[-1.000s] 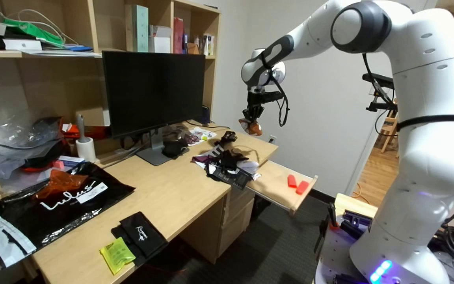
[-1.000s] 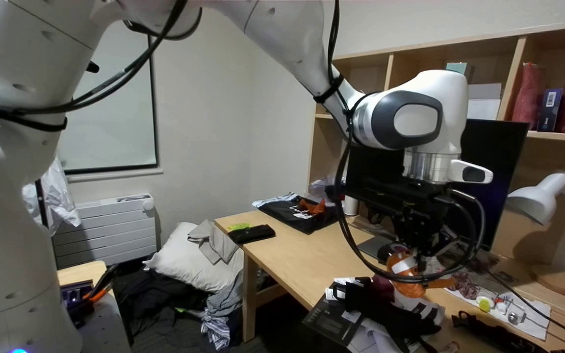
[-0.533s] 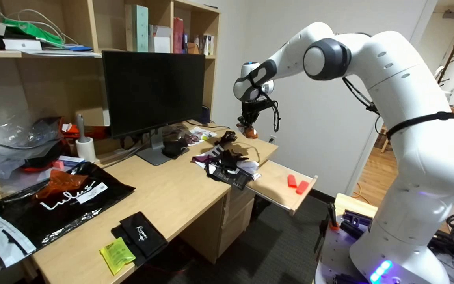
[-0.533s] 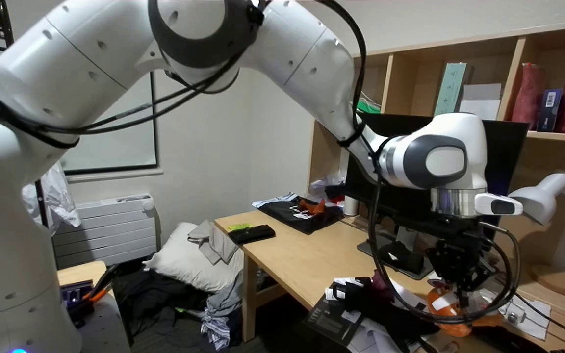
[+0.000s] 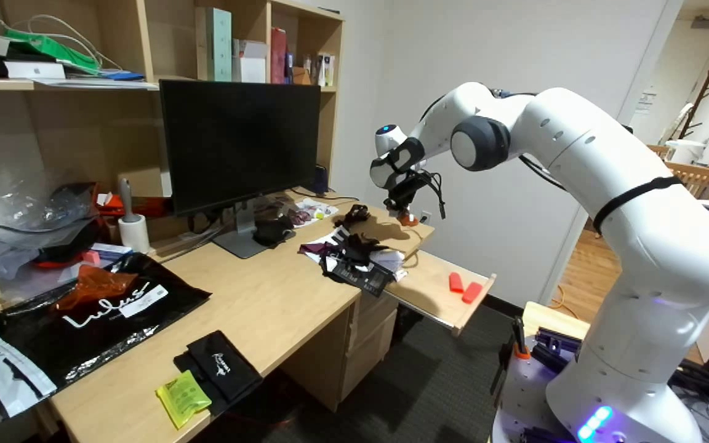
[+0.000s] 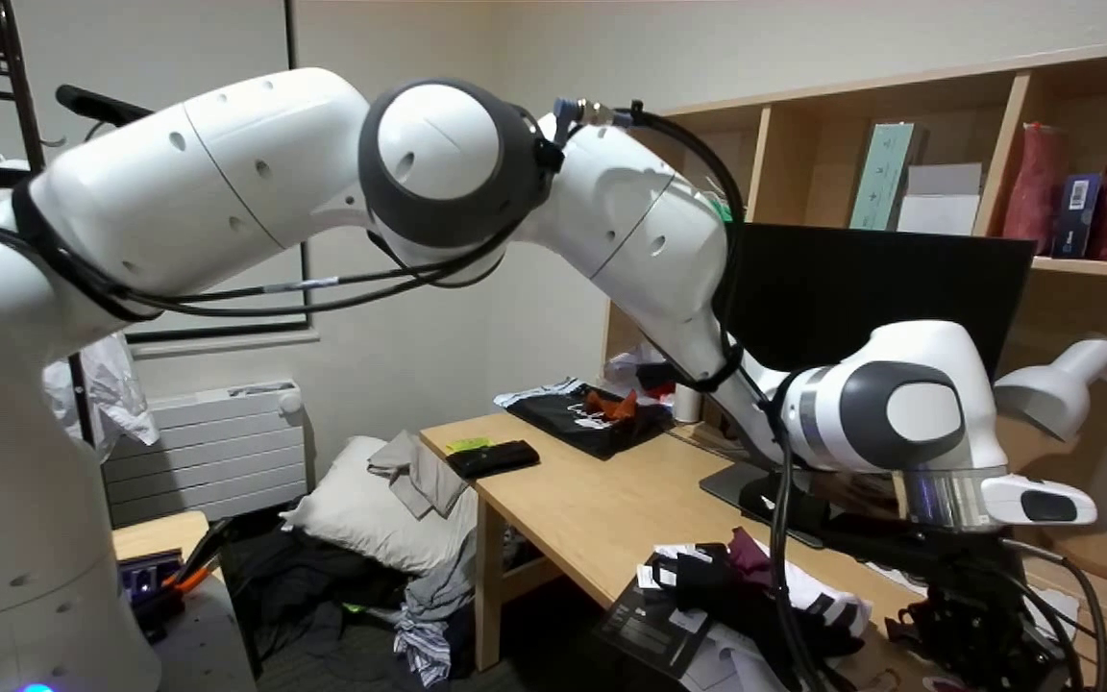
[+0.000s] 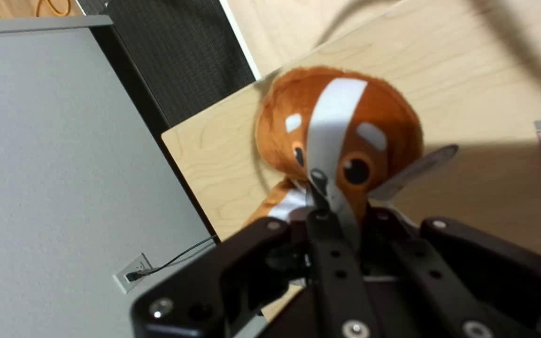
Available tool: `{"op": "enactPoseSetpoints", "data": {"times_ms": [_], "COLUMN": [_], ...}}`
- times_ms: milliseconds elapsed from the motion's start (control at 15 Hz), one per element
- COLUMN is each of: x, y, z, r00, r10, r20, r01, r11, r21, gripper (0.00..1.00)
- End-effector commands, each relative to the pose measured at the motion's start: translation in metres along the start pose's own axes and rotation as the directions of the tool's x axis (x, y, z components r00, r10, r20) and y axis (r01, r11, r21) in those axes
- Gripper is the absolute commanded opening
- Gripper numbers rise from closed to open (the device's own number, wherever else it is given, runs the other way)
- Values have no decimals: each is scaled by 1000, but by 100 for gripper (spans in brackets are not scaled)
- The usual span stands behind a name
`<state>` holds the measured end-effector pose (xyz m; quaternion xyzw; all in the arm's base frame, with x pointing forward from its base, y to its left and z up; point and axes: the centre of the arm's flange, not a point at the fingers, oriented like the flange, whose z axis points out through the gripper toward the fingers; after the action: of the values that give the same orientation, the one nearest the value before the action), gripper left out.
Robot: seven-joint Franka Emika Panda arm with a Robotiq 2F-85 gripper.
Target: Move the object to the right
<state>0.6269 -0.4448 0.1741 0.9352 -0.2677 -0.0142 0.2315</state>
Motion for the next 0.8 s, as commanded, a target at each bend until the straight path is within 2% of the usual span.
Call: {"op": "enactPoseSetpoints", "data": {"times_ms": [0, 200, 333, 533, 733], "x": [20, 21, 23, 21, 21], "y": [-2, -10, -17, -31, -49], "z": [27, 41, 43, 39, 33], "r00": [999, 994, 976, 930, 871], "r10": [4, -32, -88, -201, -279], "r20": [-52, -107, -198, -309, -404], "r01": [-8, 18, 56, 135, 194], "r11": [997, 992, 985, 966, 951], "r21": [-76, -128, -164, -222, -239], "gripper": [8, 8, 8, 8, 8]}}
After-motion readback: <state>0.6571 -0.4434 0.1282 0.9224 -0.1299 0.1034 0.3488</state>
